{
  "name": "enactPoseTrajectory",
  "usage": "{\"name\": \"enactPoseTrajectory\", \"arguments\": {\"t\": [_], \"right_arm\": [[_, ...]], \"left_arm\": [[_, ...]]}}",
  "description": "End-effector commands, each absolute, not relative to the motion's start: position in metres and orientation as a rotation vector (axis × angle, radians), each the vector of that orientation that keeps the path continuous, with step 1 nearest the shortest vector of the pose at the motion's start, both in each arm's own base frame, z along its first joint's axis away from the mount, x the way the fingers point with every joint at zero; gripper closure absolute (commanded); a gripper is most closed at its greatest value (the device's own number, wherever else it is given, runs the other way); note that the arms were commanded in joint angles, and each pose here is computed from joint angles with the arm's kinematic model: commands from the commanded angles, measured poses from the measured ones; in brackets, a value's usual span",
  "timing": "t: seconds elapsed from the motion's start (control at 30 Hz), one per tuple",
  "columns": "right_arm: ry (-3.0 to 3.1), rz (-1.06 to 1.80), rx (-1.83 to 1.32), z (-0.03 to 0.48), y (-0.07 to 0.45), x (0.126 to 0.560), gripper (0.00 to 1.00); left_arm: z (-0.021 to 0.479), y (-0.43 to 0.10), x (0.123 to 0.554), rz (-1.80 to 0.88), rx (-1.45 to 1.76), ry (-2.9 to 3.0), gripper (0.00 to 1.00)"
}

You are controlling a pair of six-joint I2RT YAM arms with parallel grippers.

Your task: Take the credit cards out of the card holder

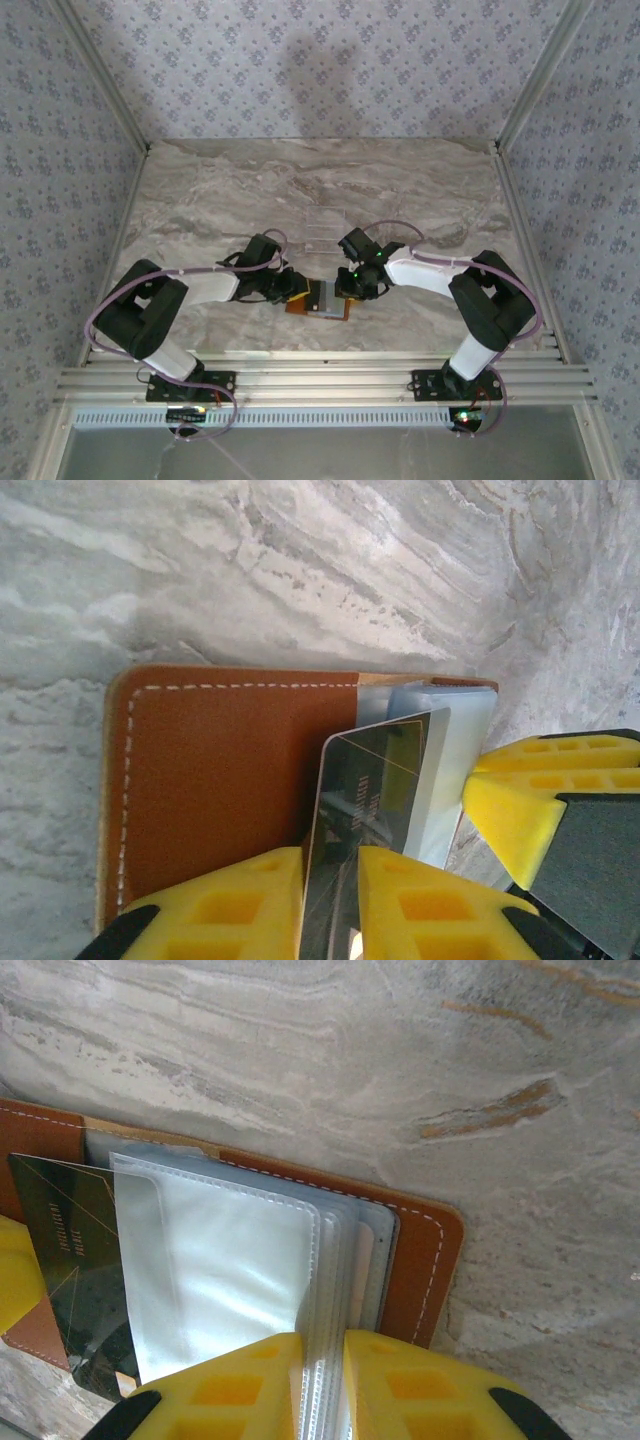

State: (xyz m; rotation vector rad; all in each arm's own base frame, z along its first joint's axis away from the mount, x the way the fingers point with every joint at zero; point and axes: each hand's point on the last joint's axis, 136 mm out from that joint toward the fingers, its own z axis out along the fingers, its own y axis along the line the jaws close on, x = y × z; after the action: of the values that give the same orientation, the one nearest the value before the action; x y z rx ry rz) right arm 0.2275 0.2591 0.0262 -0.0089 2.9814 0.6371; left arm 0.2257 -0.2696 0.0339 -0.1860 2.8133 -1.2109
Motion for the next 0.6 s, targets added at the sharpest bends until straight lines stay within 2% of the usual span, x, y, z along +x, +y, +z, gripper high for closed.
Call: {"name": "enactPoseTrajectory", "arguments": {"t": [0.0,0.57], "right_arm": [[3.027,0.518,0.021,0.011,0.240,0.222,0.78],[3.024,0.535,0.012,0.010,0.246,0.221,0.78]], "left_arm": [[0.034,-0.273,0.225,-1.256,-0.173,2.810,0.76],[0.020,-0.281,0.223,-1.323,-0.189,2.828,0.73]]}}
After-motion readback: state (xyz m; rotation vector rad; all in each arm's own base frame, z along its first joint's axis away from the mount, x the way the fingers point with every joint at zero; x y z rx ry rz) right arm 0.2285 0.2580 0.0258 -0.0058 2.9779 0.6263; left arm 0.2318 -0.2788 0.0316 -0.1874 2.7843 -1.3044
